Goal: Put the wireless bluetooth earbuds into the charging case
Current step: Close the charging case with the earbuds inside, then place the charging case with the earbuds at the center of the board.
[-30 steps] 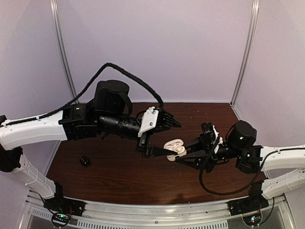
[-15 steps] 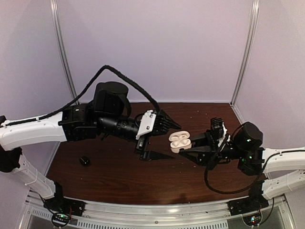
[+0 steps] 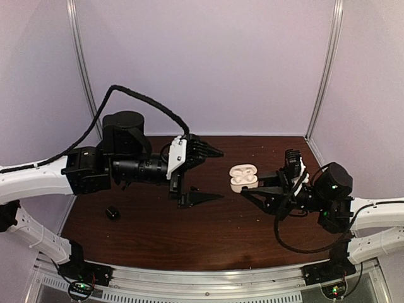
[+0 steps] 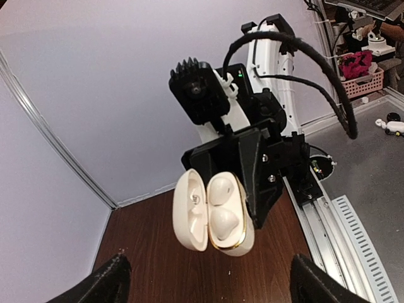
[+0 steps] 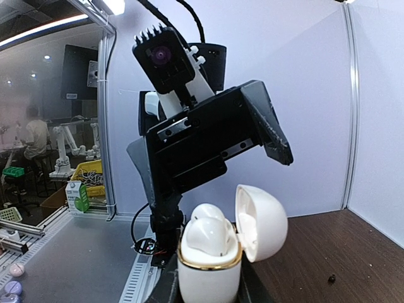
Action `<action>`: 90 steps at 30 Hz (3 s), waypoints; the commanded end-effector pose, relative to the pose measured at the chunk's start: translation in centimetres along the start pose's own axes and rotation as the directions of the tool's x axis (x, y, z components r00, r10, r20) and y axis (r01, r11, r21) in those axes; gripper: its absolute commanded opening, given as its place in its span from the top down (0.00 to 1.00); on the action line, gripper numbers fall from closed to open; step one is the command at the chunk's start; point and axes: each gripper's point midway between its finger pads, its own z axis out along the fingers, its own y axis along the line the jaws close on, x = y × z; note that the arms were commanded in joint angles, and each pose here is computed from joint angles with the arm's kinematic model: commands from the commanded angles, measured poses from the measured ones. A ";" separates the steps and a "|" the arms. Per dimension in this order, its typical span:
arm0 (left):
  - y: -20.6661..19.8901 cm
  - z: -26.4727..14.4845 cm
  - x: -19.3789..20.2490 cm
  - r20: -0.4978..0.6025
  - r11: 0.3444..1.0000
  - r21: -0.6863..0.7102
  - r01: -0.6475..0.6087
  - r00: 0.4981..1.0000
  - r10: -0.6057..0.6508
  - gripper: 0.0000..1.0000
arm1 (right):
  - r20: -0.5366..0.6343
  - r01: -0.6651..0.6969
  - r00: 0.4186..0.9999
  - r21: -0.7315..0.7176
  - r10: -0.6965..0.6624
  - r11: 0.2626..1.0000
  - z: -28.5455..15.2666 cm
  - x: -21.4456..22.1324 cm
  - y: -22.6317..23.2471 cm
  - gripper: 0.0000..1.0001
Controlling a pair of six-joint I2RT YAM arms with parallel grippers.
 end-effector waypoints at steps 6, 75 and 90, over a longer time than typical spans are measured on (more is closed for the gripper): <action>0.4 1.6 0.5 0.005 1.000 -0.011 0.029 1.000 -0.029 0.10 | 0.051 -0.042 0.998 0.043 0.040 0.998 0.1 -1.4 -1.0 1.00; 13.7 -13.1 17.6 0.228 0.324 -0.755 0.570 0.692 -0.685 0.02 | -0.024 -0.397 0.654 0.840 0.756 0.370 -15.5 23.4 -39.0 0.88; 13.1 -13.6 18.4 0.228 0.290 -0.764 0.576 0.662 -0.714 0.02 | -0.025 -0.318 0.631 0.903 0.775 0.288 -18.7 25.9 -40.1 0.57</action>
